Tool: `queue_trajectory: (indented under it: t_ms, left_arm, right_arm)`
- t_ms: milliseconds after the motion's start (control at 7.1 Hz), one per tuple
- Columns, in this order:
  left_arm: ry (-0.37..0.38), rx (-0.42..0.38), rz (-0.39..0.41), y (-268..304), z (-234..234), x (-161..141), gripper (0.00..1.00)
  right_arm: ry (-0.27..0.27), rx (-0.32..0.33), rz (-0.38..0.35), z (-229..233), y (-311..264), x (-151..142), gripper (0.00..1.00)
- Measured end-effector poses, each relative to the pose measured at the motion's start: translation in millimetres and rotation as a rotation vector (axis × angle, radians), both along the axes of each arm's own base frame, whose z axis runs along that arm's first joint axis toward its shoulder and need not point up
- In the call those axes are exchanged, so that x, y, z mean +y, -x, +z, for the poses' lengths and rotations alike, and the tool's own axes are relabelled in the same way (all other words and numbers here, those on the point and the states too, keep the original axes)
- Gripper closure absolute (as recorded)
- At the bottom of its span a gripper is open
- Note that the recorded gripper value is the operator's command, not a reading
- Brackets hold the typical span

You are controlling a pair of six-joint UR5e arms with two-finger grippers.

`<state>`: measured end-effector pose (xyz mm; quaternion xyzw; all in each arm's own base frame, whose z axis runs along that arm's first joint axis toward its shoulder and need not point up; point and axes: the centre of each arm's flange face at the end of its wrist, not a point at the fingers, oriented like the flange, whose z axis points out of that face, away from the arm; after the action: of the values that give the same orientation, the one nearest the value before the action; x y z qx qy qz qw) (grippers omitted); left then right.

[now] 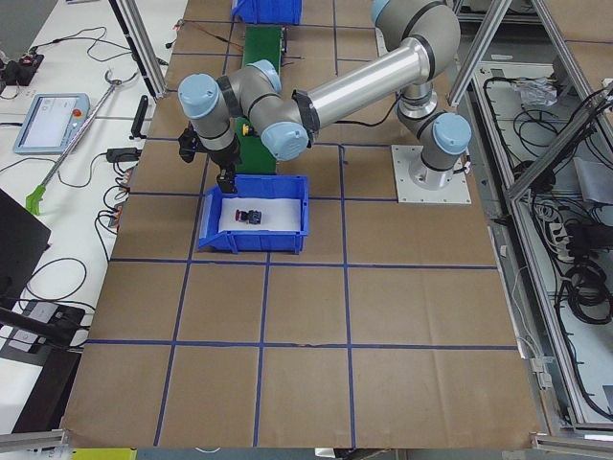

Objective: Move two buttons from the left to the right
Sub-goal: 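Return the left gripper to the bin and grasp the red-capped button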

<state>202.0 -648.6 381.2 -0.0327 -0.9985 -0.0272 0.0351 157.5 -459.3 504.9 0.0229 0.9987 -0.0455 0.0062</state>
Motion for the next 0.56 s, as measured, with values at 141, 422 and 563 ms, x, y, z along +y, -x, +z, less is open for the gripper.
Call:
queue_trajectory:
  t_ms: [141,422,563]
  left_arm:
    - [0.015,-0.009,-0.005,2,-13,-3,0.01]
    - [0.049,-0.029,-0.004,-4,-44,-6,0.01]
    - [0.053,-0.032,0.007,-13,-60,-5,0.01]
  right_arm:
    - [0.0,-0.001,0.0,0,0,0,0.0]
    - [0.0,0.001,0.0,0,0,0,0.0]
    - [0.0,0.002,0.0,0,0,0,0.0]
